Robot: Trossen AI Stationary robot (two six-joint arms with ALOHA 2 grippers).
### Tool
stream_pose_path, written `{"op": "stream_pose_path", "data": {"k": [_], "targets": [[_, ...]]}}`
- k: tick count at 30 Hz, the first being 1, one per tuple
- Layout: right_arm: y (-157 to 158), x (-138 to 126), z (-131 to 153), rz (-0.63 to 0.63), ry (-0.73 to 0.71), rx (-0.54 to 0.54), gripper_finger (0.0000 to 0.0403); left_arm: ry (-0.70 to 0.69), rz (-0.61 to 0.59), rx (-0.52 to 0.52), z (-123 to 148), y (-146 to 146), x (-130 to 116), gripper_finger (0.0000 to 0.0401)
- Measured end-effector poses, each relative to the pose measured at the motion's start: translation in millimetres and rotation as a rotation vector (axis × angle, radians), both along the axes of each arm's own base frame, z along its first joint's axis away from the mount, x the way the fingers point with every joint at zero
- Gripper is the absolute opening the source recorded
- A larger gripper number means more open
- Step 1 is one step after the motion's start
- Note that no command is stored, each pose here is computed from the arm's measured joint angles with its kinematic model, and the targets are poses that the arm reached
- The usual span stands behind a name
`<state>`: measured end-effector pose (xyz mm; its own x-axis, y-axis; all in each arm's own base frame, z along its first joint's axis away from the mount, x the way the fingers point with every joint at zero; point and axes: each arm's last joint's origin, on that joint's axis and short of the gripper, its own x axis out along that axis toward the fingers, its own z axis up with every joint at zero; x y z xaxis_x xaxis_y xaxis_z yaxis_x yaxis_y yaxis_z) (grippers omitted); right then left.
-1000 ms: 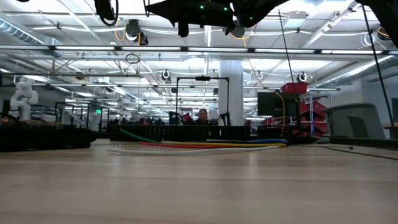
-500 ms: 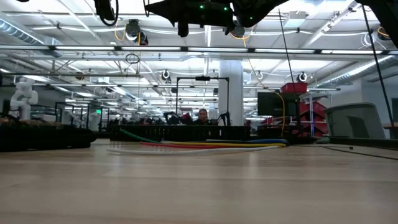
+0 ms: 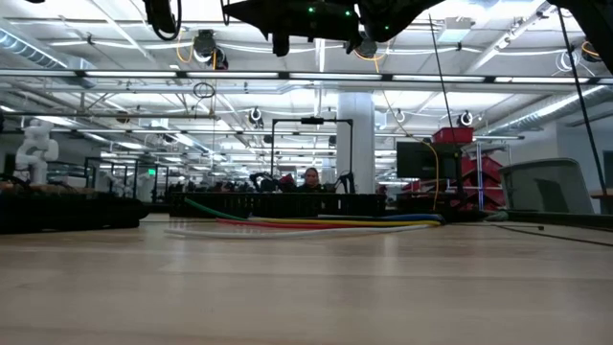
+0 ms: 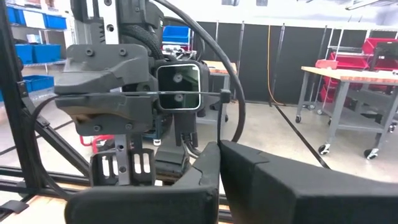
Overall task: Ziptie cables
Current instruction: Prepare the zip tie
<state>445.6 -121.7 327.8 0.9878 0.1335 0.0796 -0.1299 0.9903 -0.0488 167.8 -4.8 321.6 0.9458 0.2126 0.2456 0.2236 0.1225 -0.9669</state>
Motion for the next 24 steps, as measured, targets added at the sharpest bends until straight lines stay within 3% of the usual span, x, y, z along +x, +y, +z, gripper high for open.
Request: {"op": "stream_pose_path", "data": {"k": [24], "targets": [[6.0,1.4,-0.1,0.026,-0.008,-0.061,0.0,-0.007,0.088,-0.034,0.3,2.6,-0.8,0.0]]}}
